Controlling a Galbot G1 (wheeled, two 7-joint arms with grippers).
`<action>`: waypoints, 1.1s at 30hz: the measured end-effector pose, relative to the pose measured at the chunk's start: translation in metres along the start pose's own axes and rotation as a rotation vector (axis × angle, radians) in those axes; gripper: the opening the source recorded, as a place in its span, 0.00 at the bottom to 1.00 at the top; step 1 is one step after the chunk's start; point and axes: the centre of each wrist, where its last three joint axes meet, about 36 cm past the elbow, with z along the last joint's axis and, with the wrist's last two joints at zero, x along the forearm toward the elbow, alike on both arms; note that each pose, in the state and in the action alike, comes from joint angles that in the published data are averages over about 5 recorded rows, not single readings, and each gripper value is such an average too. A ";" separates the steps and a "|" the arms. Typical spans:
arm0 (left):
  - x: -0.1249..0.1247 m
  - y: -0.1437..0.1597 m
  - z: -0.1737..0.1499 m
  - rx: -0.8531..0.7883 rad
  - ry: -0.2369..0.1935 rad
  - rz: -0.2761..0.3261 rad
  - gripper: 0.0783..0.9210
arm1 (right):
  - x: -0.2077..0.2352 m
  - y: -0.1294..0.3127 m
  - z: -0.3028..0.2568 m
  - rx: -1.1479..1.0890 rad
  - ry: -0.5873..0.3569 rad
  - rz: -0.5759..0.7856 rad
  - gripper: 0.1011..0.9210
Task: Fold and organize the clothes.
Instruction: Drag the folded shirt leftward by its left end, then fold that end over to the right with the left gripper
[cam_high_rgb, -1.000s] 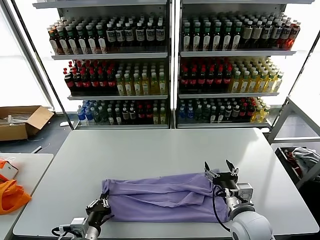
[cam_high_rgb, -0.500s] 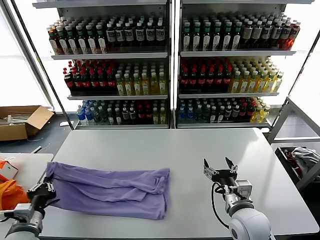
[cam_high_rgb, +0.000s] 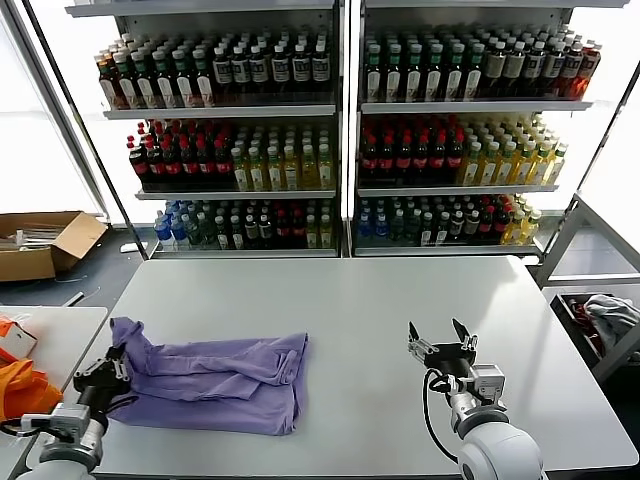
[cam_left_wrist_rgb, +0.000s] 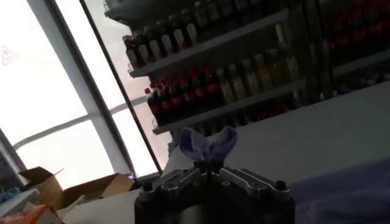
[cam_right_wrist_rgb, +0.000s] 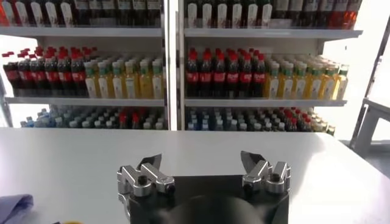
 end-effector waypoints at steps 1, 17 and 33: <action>0.000 -0.011 0.001 0.013 0.006 0.020 0.01 | 0.002 -0.001 0.000 0.000 -0.002 0.003 0.88; -0.003 -0.129 -0.027 0.122 0.013 0.282 0.01 | 0.028 0.002 0.011 -0.016 0.014 0.037 0.88; -0.001 -0.185 -0.040 0.141 0.023 0.407 0.02 | 0.042 0.010 0.025 -0.035 0.042 0.051 0.88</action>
